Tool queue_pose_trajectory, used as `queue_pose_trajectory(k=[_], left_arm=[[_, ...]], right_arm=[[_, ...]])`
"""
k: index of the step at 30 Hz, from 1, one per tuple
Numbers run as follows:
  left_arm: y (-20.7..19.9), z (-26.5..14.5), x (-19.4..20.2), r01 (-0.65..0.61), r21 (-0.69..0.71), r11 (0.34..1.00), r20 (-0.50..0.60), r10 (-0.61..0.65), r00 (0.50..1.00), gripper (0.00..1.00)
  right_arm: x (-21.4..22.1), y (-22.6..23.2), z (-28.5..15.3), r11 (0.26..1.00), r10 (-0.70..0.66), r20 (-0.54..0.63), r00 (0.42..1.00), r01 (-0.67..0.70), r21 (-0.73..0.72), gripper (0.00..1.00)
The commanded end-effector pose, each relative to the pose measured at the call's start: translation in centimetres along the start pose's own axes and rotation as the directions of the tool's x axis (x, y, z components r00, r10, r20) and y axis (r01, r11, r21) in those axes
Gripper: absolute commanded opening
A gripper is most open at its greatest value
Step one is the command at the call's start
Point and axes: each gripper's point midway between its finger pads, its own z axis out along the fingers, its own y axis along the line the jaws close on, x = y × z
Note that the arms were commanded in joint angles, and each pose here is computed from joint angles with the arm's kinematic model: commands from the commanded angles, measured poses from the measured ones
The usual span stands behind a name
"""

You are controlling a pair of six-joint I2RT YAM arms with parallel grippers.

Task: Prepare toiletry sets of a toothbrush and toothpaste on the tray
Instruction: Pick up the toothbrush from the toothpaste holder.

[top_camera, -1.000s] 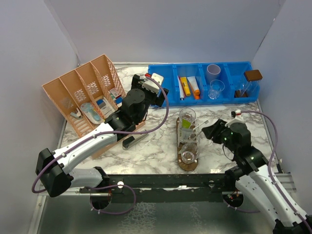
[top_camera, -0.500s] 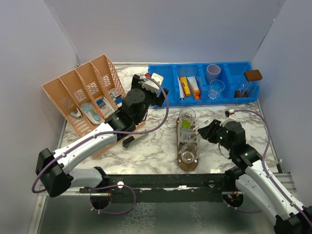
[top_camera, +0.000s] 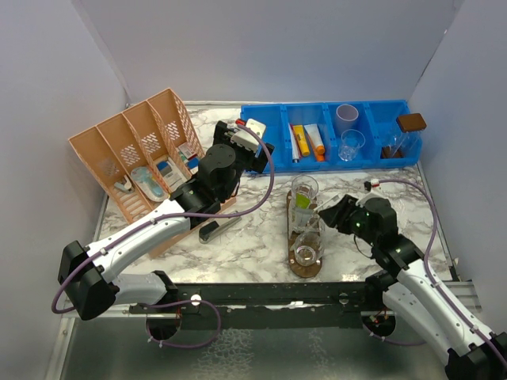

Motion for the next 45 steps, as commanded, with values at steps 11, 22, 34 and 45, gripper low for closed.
queue_pose_trajectory(k=[11,22,34,45], left_arm=[[0.6,-0.5,-2.1,0.037,-0.006,0.999,0.048,-0.036,0.998,0.92],[0.6,-0.5,-1.9,0.033,-0.008,0.999,0.042,-0.032,0.999,0.92],[0.5,-0.4,-1.8,0.031,-0.006,0.999,0.041,-0.031,0.999,0.92],[0.3,-0.4,-1.7,0.033,0.0,0.999,0.039,-0.033,0.999,0.92]], right_arm=[[-1.7,0.1,0.4,1.0,0.018,0.083,0.996,-0.018,0.005,0.41],[-2.1,0.4,1.0,1.0,0.019,0.086,0.996,-0.02,0.006,0.29],[-3.2,0.7,-0.5,1.0,0.006,0.124,0.992,-0.008,0.013,0.16],[-5.2,1.8,-1.9,1.0,-0.022,0.2,0.979,0.026,-0.016,0.15]])
